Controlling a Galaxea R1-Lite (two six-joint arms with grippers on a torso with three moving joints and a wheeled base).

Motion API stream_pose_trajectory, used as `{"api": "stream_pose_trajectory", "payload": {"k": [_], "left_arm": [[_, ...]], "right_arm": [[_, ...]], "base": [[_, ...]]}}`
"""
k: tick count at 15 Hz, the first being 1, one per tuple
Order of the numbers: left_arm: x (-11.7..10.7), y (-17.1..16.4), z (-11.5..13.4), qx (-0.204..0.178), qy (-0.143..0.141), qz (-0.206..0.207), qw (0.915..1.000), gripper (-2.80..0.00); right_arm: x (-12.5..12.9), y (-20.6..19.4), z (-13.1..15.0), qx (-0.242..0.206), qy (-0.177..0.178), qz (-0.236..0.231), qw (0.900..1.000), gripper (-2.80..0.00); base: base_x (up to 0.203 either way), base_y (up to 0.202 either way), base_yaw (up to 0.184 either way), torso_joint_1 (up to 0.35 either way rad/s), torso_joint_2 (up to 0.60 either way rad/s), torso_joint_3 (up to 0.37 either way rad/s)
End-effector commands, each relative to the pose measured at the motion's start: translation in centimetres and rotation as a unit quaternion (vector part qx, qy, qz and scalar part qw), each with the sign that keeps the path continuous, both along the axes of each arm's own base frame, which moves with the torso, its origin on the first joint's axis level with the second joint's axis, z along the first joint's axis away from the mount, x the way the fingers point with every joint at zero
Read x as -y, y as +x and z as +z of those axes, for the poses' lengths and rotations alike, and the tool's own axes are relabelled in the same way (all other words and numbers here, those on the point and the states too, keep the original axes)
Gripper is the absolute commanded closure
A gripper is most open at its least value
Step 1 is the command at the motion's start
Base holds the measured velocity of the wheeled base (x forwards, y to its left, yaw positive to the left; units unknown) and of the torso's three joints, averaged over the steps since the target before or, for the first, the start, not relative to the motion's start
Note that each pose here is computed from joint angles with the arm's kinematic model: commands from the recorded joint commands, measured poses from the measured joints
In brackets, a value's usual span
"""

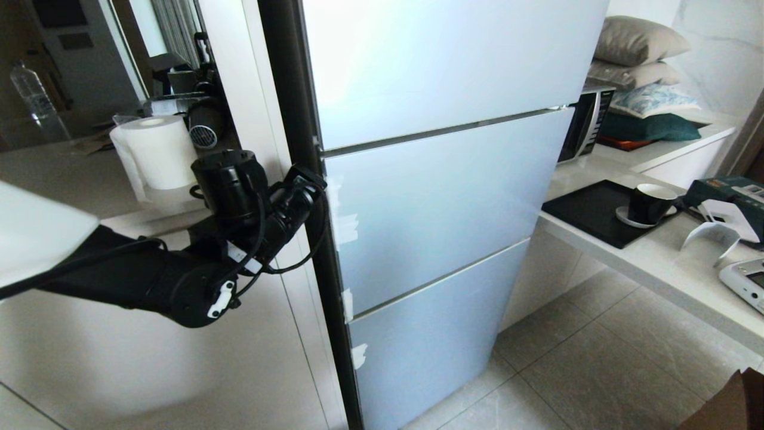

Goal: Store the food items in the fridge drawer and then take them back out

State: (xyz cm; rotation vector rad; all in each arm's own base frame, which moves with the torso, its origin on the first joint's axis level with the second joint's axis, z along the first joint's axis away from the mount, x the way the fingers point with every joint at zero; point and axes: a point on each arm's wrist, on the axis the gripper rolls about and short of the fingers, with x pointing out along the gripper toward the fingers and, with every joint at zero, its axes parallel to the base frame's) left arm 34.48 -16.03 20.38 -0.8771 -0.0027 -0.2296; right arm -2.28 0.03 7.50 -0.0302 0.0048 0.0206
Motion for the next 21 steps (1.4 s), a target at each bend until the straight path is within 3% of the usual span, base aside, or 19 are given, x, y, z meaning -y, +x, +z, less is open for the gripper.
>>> {"api": "stream_pose_trajectory", "payload": {"k": [1, 4, 10, 15, 18, 21], "left_arm": [[0.5, 0.0, 0.0, 0.002, -0.004, -0.006, 1.0, 0.0], [1.6, -0.6, -0.2, -0.006, -0.026, -0.032, 0.9991, 0.0], [3.7, -2.7, -0.4, -0.015, -0.022, -0.072, 0.997, 0.0], [4.9, -7.3, 0.2, -0.022, -0.018, -0.122, 0.9922, 0.0], [5.8, -11.6, 0.6, -0.026, -0.015, -0.173, 0.9844, 0.0], [5.5, -16.0, 0.5, -0.044, -0.023, -0.244, 0.9684, 0.0]], "right_arm": [[0.0, 0.0, 0.0, 0.001, 0.0, 0.0, 1.0, 0.0], [0.0, 0.0, 0.0, 0.001, 0.0, 0.0, 1.0, 0.0], [0.0, 0.0, 0.0, 0.001, 0.0, 0.0, 1.0, 0.0], [0.0, 0.0, 0.0, 0.0, 0.0, 0.0, 1.0, 0.0], [0.0, 0.0, 0.0, 0.001, 0.0, 0.0, 1.0, 0.0], [0.0, 0.0, 0.0, 0.001, 0.0, 0.0, 1.0, 0.0]], "base": [[0.0, 0.0, 0.0, 0.0, 0.0, 0.0], [0.0, 0.0, 0.0, 0.0, 0.0, 0.0], [0.0, 0.0, 0.0, 0.0, 0.0, 0.0], [0.0, 0.0, 0.0, 0.0, 0.0, 0.0], [0.0, 0.0, 0.0, 0.0, 0.0, 0.0], [0.0, 0.0, 0.0, 0.0, 0.0, 0.0]]}}
